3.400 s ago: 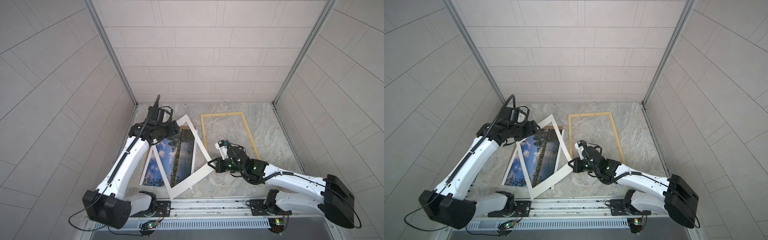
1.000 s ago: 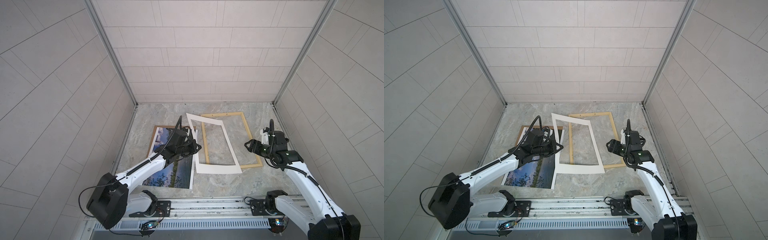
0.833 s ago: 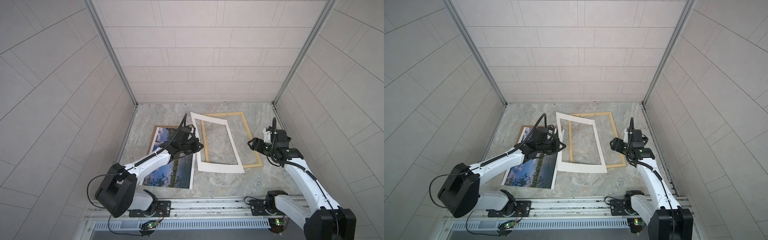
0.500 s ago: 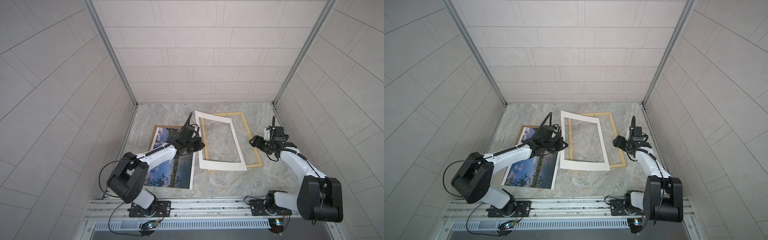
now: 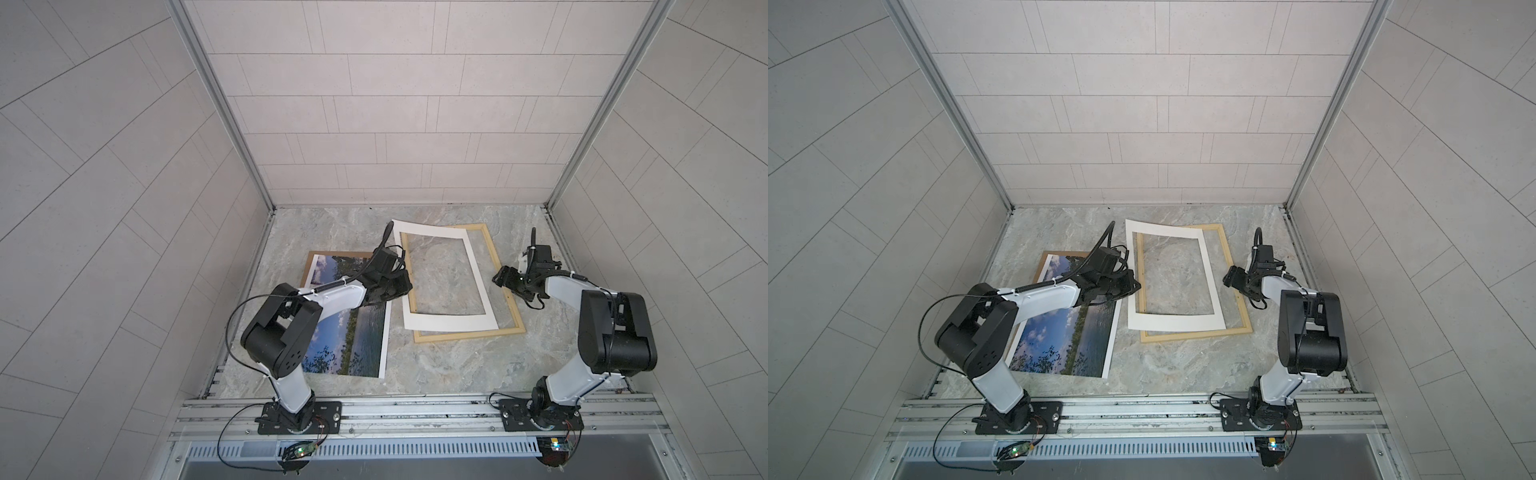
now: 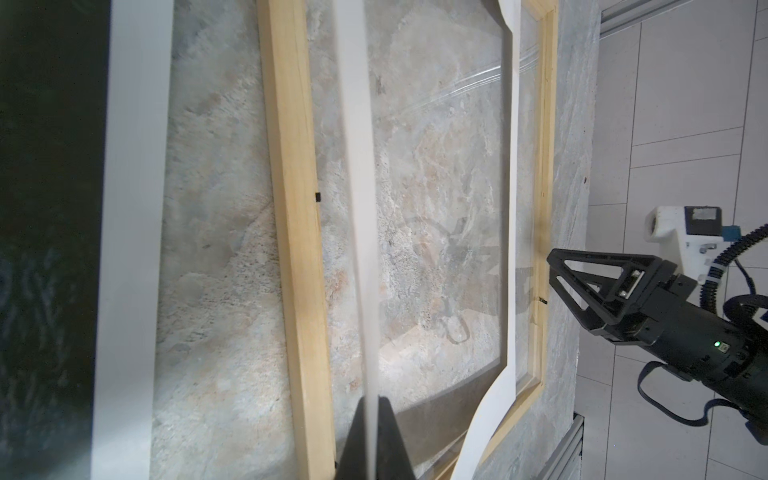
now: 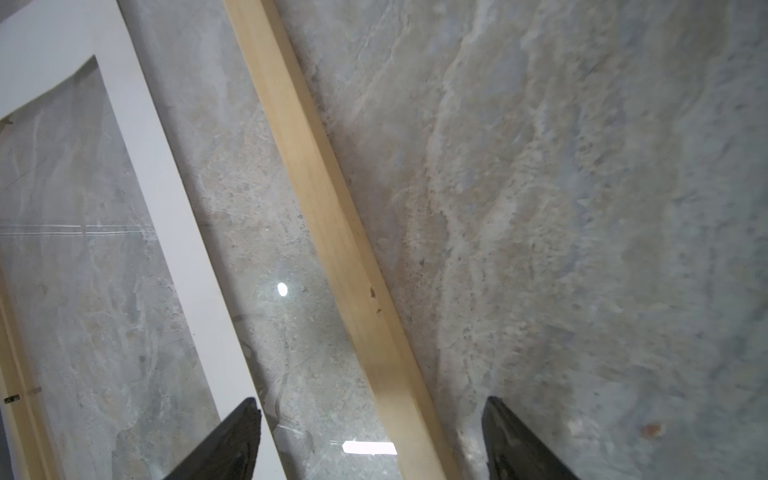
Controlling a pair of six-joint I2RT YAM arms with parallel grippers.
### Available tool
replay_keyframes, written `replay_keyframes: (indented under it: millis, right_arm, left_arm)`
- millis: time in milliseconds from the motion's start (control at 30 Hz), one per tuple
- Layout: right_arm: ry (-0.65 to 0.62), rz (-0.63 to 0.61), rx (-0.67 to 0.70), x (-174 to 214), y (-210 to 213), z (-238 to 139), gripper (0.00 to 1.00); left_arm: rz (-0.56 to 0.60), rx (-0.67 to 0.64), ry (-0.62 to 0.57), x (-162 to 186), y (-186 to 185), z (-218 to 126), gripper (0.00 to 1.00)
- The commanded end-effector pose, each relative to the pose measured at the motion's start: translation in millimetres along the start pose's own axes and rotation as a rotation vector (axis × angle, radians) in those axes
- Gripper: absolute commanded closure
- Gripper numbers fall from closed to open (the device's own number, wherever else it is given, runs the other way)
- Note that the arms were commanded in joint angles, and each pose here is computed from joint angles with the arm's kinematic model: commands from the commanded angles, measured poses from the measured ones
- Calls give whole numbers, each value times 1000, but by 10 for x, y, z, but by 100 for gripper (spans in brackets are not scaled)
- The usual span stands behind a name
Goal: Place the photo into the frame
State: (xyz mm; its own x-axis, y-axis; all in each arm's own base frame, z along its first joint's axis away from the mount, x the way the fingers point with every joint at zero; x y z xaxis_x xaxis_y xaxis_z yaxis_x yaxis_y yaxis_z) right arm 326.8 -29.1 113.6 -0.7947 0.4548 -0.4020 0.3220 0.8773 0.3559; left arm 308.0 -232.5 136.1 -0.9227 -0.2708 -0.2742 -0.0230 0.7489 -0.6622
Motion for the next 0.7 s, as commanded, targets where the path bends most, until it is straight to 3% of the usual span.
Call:
replay_keyframes:
  millis: [0, 333, 667]
  right_arm:
    - [-5, 1, -21, -9, -4, 6, 18]
    - [66, 53, -174, 255, 50, -25, 19]
    - [90, 84, -255, 403, 98, -147, 20]
  left_arm:
    - [8, 19, -25, -47, -63, 67, 100]
    - [21, 38, 19, 4, -66, 206, 99]
    - [85, 57, 156, 72, -62, 342, 99]
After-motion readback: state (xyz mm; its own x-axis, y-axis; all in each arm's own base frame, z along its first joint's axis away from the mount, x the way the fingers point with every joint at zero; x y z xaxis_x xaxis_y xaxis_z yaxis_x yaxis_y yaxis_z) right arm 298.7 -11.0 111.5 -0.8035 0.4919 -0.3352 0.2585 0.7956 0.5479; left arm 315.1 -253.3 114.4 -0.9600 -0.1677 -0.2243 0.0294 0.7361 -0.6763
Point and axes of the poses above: each gripper's point midway between its finger pads, its own z axis out along the fingers, its own y axis along the line the jaws close on, x = y × z, the point moved 9 cm from there along -z, back along the fingers, and after that the axes turned 2 degrees about -z, right-handed, at the moved point
